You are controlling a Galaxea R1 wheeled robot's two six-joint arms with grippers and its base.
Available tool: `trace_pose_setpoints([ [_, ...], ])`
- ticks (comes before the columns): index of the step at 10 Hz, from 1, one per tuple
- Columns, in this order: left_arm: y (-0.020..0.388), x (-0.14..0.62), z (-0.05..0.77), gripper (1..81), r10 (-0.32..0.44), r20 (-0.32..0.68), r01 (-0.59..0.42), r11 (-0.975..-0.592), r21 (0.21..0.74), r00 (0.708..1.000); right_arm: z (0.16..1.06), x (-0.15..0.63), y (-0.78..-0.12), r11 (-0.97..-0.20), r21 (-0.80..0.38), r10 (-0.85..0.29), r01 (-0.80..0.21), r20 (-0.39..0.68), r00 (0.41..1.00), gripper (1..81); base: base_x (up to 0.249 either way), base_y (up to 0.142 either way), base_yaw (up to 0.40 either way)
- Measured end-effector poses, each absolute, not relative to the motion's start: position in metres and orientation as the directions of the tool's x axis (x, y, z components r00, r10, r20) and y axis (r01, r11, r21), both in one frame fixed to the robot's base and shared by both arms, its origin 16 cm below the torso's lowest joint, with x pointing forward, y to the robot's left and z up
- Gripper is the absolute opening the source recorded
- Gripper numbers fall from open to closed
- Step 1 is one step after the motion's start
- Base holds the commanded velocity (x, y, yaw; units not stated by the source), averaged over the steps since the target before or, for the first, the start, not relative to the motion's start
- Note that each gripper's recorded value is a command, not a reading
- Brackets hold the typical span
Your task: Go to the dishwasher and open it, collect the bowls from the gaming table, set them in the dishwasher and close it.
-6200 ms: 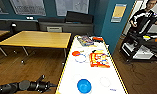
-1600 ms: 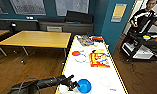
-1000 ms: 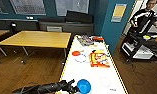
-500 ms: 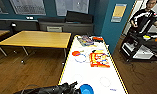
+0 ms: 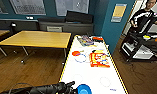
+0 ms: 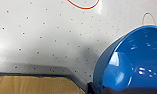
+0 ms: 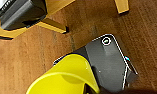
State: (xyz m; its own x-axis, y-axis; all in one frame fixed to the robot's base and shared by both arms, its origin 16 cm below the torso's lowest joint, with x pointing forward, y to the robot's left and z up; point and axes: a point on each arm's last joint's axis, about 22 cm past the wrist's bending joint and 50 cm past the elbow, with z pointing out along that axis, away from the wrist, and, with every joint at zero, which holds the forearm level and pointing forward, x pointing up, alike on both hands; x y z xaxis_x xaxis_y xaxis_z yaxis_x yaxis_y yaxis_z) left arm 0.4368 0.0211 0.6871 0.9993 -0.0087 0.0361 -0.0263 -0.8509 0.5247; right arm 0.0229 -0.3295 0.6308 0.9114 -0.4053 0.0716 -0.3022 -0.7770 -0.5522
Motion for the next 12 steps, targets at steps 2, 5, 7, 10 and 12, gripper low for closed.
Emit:
trace_pose_setpoints([
  [2, 0.027, 0.440, 0.735, 1.0, -0.060, 0.104, -0.109, -0.815, 0.569, 0.993, 0.630, 0.021, -0.333, -0.781, -0.546, -0.404, -0.304, 0.071, 0.912, 1.0, 0.000, 0.000, 0.000],
  [5, 0.102, 0.441, 0.774, 1.0, -0.056, 0.180, -0.146, -0.828, 0.542, 0.982, 0.623, 0.017, -0.332, -0.785, -0.540, -0.397, -0.303, 0.064, 0.915, 1.0, 0.000, 0.000, 0.000],
  [7, 0.155, 0.432, 0.790, 1.0, -0.040, 0.218, -0.150, -0.842, 0.518, 0.975, 0.613, 0.011, -0.337, -0.799, -0.520, -0.386, -0.303, 0.056, 0.921, 1.0, 0.000, 0.000, 0.000],
  [10, 0.236, 0.377, 0.765, 1.0, -0.021, 0.189, -0.111, -0.871, 0.479, 0.982, 0.595, -0.017, -0.345, -0.818, -0.479, -0.376, -0.318, 0.026, 0.926, 1.0, 0.000, 0.000, 0.000],
  [12, 0.258, 0.320, 0.738, 1.0, -0.040, 0.142, -0.106, -0.859, 0.500, 0.989, 0.587, -0.031, -0.352, -0.831, -0.452, -0.370, -0.324, 0.015, 0.929, 1.0, 0.000, 0.000, 0.000],
])
